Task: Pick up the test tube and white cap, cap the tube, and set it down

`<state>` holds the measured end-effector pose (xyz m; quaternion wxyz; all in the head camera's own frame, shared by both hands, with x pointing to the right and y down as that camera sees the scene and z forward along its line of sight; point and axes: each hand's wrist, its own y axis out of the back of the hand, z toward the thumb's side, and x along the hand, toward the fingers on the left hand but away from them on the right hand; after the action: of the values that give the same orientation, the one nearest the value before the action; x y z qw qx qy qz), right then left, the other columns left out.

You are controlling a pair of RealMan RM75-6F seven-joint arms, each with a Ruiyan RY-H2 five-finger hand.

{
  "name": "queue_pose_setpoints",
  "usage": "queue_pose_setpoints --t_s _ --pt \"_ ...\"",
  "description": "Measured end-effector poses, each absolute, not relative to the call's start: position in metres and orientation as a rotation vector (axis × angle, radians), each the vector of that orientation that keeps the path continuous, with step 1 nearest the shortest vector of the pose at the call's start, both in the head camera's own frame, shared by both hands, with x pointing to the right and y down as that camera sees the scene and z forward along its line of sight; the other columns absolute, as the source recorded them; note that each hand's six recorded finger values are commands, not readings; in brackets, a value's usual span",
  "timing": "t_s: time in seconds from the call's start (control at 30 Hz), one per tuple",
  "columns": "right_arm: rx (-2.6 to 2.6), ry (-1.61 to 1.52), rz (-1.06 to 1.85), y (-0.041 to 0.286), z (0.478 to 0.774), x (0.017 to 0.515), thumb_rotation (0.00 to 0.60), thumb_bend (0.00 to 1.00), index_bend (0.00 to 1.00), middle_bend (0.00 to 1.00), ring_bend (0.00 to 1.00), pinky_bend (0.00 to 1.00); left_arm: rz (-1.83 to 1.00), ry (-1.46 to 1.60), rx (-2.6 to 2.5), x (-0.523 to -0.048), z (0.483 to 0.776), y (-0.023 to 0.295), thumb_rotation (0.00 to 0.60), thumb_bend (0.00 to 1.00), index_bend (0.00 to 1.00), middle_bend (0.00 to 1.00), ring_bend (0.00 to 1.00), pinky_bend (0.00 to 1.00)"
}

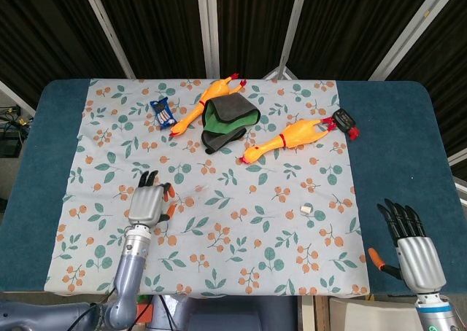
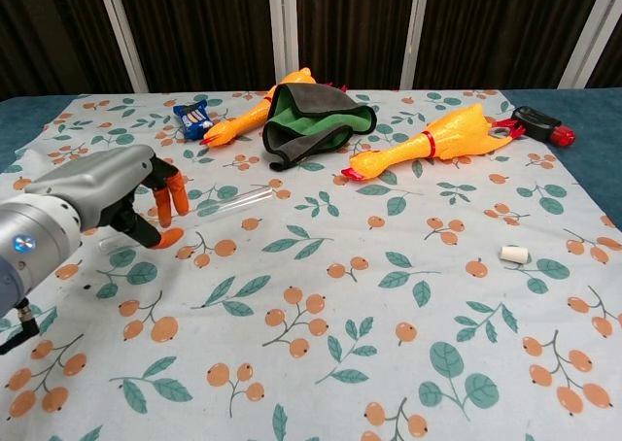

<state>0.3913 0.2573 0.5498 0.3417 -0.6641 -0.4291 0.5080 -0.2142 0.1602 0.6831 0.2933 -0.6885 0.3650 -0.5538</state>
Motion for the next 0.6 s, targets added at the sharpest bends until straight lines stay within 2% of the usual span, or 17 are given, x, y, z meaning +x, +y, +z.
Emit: queue_pose_setpoints --t_s 0.27,0.5,0.6 --pt "-1.723 -1.043 1.384 0.25 0.563 0.383 0.6 0.36 0.0 0.0 0.0 0.0 -1.311 0.966 -1.849 -0.219 0.671 0.136 0.6 0.75 0.6 0.63 0.1 0.0" --pt "-1.746 -0.981 1.388 0.228 0.58 0.36 0.6 0.36 0.0 0.0 0.0 0.0 -1.174 0.957 -1.853 -0.222 0.659 0.11 0.6 0.75 0.6 0.64 0.1 0.0" --pt "-1.762 -0.95 1.395 0.218 0.59 0.348 0.6 0.36 0.04 0.0 0.0 0.0 -1.15 0.968 -1.855 -0.227 0.657 0.099 0.6 0.75 0.6 0.64 0.1 0.0"
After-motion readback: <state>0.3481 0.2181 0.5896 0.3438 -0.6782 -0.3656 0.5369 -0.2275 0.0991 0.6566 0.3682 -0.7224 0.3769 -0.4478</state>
